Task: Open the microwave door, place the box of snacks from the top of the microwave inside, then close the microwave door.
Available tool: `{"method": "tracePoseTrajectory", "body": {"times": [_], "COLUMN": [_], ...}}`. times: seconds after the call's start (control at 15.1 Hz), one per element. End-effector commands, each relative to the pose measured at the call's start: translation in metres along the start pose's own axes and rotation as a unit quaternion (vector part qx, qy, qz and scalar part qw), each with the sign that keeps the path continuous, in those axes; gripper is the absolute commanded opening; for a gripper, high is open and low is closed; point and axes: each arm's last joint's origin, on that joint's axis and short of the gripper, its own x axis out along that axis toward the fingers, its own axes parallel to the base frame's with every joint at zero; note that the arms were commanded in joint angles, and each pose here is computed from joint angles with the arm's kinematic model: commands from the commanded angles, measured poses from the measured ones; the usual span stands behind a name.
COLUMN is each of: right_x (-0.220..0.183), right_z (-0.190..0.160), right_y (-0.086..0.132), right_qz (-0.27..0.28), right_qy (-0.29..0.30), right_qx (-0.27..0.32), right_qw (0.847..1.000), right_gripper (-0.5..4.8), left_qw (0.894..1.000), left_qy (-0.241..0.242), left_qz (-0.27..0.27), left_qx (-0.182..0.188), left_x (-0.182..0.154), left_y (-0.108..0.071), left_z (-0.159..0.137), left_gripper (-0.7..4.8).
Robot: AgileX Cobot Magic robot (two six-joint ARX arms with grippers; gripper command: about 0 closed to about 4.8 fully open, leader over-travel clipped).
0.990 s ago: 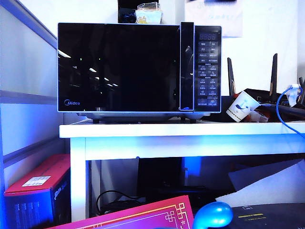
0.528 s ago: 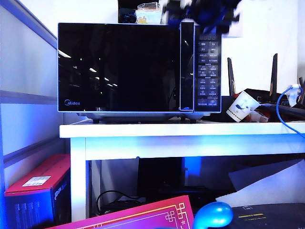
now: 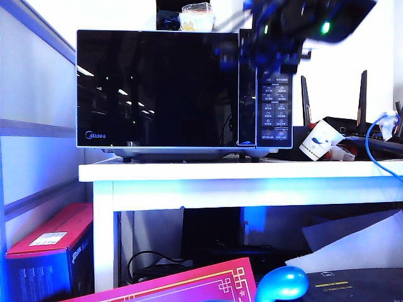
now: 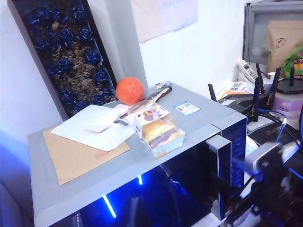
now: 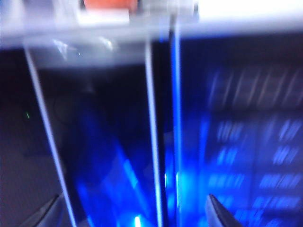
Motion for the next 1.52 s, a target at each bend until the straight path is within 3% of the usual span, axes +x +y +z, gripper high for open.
{"method": "tracePoseTrajectory", "body": {"times": [0.07, 0.4, 0.53, 0.59, 1.19, 1.52], "right_x": [0.006, 0.025, 0.025, 0.025, 0.016, 0.013], "right_z": [-0.003, -0.003, -0.003, -0.003, 0.023, 0.02], "right_y": [0.003, 0.01, 0.01, 0.01, 0.008, 0.007], "right_qz": [0.003, 0.002, 0.001, 0.0, 0.002, 0.003], "right_qy": [-0.022, -0.011, -0.009, -0.009, -0.005, 0.039], "right_qx": [0.009, 0.003, -0.001, -0.003, -0.03, -0.046], "right_qw": [1.0, 1.0, 1.0, 1.0, 1.0, 0.998], "right_gripper": [3.58, 3.5, 2.22, 2.05, 1.98, 1.97], "left_qw": [1.0, 1.0, 1.0, 1.0, 1.0, 1.0], "left_qy": [-0.013, -0.013, -0.013, -0.013, -0.013, -0.013], "left_qz": [0.001, 0.0, -0.001, 0.0, 0.001, 0.001], "left_qx": [0.0, 0.0, 0.0, 0.0, 0.002, 0.005], "left_x": [-0.003, -0.003, -0.003, -0.003, -0.003, -0.003], "left_y": [0.001, 0.0, 0.0, 0.001, 0.001, 0.001], "left_z": [0.004, 0.004, 0.003, 0.004, 0.004, 0.004], "left_gripper": [-0.06, -0.06, -0.06, -0.06, -0.05, -0.05]}}
